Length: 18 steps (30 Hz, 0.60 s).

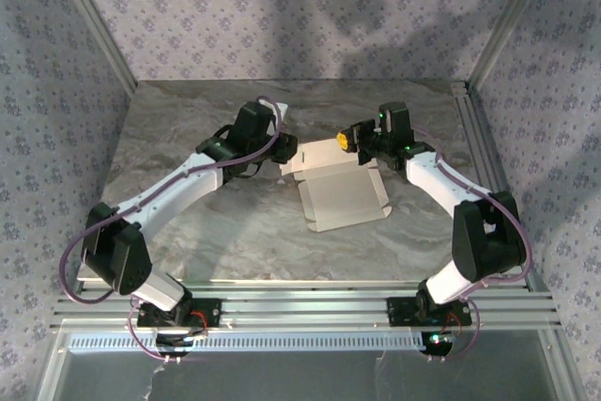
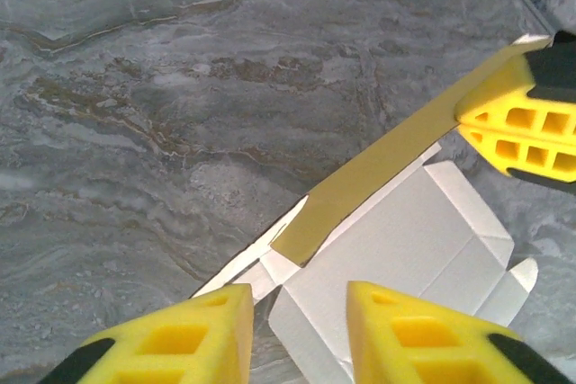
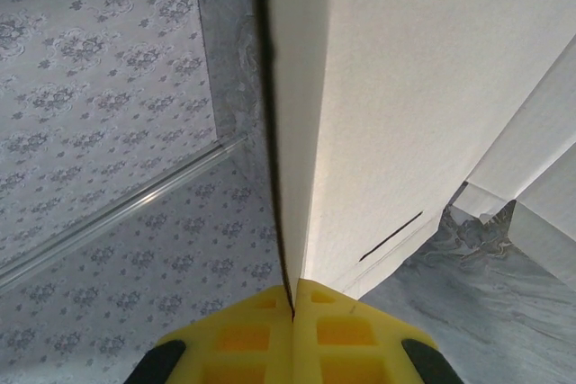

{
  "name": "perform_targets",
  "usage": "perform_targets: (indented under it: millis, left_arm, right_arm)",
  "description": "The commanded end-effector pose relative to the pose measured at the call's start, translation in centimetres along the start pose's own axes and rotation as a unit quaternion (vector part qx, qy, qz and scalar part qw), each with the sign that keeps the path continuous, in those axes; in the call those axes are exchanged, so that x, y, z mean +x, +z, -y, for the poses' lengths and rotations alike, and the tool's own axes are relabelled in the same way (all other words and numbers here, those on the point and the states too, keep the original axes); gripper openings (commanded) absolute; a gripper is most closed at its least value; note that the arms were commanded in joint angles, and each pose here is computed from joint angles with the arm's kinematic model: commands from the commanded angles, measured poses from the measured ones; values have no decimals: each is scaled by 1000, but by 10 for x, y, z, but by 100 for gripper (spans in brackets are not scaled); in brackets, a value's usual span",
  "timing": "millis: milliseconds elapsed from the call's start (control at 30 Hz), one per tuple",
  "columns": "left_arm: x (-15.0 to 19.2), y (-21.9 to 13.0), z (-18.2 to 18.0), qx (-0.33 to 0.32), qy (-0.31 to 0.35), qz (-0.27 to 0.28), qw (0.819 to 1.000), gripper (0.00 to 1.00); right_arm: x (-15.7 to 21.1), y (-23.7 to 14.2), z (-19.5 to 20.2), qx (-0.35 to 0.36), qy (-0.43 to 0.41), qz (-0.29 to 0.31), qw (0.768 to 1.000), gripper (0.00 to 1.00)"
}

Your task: Fold the paper box

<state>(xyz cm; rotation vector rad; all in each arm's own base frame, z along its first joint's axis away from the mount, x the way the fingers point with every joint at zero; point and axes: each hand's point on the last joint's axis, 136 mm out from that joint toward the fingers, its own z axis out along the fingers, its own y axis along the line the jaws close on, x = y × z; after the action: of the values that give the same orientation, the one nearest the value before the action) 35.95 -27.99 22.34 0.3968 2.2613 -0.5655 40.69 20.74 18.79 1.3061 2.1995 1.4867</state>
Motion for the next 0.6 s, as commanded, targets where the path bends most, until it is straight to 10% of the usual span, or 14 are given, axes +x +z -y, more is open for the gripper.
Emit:
perform_targets:
  millis: [0, 200, 567]
  left_arm:
    - [-3, 12, 12, 38, -1, -20, 999, 22]
    - [-7, 30, 6, 22, 10, -30, 999, 3]
    - [4, 41, 8, 29, 11, -55, 998, 0]
  right_arm:
    - [-3, 1, -2, 1, 0, 6, 1000, 0]
    - [-4, 0, -2, 1, 0, 6, 1000, 0]
    - [-4, 1, -3, -1, 0, 5, 1000, 0]
